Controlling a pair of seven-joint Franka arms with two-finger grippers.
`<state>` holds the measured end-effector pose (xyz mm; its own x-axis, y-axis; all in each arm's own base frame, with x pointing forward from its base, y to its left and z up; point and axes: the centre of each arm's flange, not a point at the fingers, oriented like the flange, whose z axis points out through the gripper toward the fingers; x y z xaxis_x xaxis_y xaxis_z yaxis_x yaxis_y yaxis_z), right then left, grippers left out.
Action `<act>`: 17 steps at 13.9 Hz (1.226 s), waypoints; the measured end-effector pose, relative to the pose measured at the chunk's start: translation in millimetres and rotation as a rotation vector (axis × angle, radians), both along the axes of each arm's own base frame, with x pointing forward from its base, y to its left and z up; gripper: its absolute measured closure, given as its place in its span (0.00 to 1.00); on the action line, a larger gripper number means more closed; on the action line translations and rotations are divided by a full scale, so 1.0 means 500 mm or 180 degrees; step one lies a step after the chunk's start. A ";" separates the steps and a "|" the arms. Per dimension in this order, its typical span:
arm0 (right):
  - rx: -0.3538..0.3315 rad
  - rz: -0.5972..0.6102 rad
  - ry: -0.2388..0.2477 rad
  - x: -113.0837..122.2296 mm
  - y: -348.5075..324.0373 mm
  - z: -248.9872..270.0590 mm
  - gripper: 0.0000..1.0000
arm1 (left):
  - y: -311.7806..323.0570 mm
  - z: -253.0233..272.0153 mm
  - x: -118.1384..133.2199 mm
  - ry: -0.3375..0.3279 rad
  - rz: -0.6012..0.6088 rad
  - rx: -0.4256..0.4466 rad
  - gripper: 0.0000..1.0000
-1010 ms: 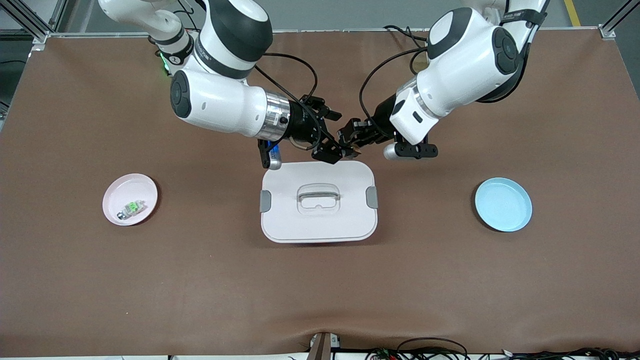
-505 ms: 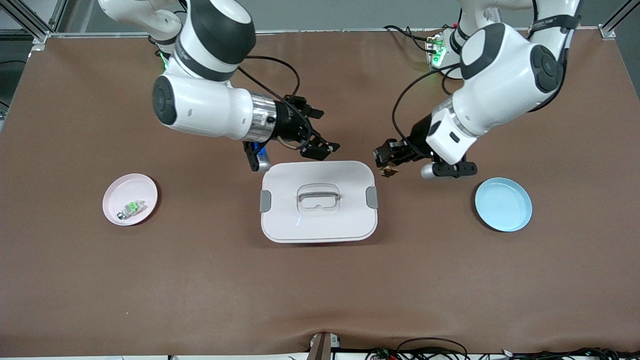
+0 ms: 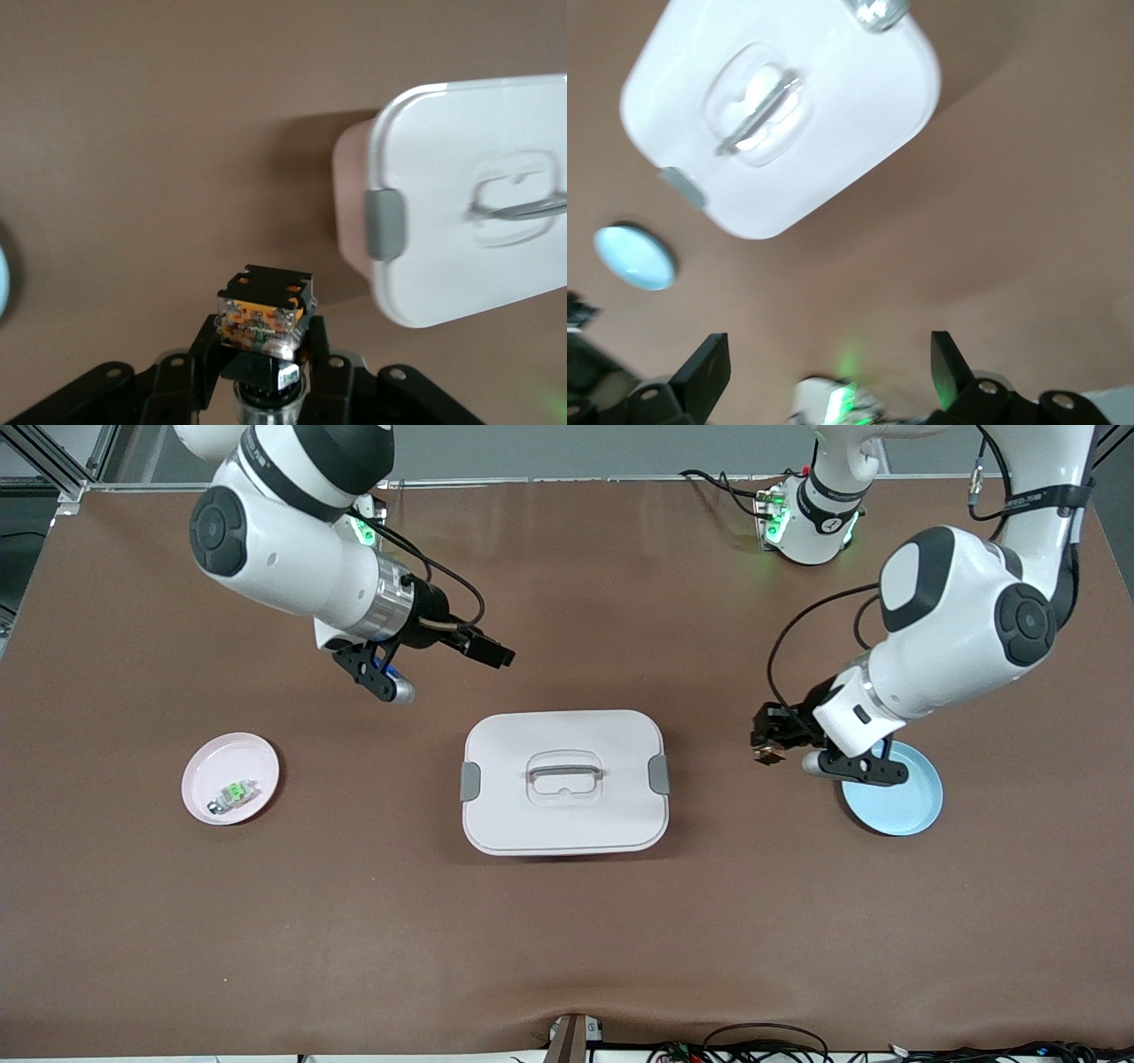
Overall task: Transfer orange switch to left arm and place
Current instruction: 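Carry the switch with the left gripper while the right gripper withdraws, then lower the switch onto the light-blue plate with the left gripper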
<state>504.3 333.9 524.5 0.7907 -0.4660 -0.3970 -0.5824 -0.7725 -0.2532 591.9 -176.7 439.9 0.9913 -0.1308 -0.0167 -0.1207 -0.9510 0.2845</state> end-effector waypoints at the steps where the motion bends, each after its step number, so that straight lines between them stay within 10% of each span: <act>1: -0.0064 0.0141 -0.0066 -0.009 -0.012 -0.005 0.00 | 0.026 -0.020 0.003 -0.0010 -0.0152 0.0106 0.57; 8: -0.0552 0.1142 -0.0581 0.018 -0.219 -0.015 0.00 | 0.117 -0.157 0.026 0.0055 -0.1198 0.0671 0.57; 17: -0.0698 0.1636 -0.0842 0.087 -0.578 0.004 0.00 | 0.152 -0.251 0.017 0.0200 -0.2449 0.1295 0.57</act>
<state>547.9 44.9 526.7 0.9943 -0.0478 -0.0950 -0.0610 -0.9880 -0.1416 600.4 -100.9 314.3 0.6258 -0.7356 -0.2593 -0.7668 -0.6411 -0.0318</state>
